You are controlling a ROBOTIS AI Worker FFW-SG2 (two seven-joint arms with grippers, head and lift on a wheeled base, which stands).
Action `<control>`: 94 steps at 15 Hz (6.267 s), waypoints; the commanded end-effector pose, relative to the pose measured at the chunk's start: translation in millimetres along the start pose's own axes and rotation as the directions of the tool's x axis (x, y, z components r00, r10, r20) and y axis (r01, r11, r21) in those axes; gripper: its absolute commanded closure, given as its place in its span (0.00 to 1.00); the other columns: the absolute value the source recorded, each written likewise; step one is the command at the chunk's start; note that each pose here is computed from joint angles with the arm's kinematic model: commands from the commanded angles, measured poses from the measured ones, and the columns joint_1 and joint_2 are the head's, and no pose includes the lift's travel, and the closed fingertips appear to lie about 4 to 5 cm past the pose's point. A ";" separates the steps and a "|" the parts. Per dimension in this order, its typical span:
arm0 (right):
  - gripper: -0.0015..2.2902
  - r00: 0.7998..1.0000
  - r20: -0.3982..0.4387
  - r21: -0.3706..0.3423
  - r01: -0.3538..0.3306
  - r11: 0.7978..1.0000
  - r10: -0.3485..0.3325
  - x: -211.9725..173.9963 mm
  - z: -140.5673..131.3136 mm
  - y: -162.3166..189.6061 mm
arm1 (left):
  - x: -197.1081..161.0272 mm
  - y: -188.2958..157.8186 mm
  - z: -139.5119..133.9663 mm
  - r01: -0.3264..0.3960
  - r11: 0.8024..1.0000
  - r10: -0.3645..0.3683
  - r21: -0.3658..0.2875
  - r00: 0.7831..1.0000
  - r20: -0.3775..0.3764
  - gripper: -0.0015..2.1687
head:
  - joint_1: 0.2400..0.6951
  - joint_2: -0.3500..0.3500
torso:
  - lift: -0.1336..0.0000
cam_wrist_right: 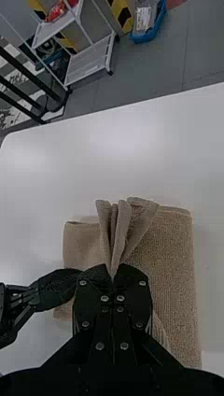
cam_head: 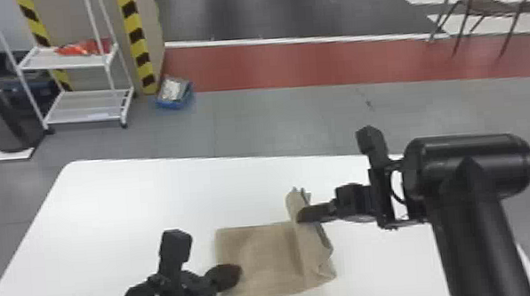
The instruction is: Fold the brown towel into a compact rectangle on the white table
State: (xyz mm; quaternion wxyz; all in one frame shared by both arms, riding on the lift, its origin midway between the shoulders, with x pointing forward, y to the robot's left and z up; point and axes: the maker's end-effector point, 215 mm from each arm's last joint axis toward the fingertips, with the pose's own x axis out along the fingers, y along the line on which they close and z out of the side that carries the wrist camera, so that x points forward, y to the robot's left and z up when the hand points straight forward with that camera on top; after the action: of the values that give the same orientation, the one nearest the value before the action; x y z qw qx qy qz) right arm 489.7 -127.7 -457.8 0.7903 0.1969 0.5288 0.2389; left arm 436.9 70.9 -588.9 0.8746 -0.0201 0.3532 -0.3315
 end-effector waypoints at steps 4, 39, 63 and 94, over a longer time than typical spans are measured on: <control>0.57 0.994 -0.105 -0.024 0.023 0.999 -0.026 31.6 -23.3 3.1 | 2.6 -6.1 6.3 0.013 1.000 -0.013 -0.002 1.000 0.015 0.83 | 1.00 0.41 | 1.00; 0.01 0.998 -0.014 -0.295 -0.059 0.954 0.058 106.0 -18.4 62.8 | 14.1 -22.6 14.7 0.048 0.999 -0.048 -0.008 0.999 0.022 0.85 | 1.00 0.52 | 1.00; 0.73 0.981 0.190 -0.175 0.069 0.982 -0.035 15.2 -144.8 -4.3 | -82.7 53.5 67.6 0.002 0.992 0.021 -0.127 0.983 0.180 0.85 | 1.00 0.61 | 1.00; 0.73 0.905 0.425 0.065 -0.017 0.998 -0.012 -63.4 -45.4 -85.9 | -38.8 76.3 71.7 -0.021 0.997 0.035 -0.070 0.979 0.200 0.85 | 1.00 0.42 | 1.00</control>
State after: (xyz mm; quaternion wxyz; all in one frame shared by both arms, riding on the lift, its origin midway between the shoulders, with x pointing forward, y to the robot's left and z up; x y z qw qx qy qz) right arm 448.0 -211.3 -494.6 0.8672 0.2749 0.3713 0.1857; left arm 502.4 146.1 -527.1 0.9084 -0.0861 0.2803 -0.2981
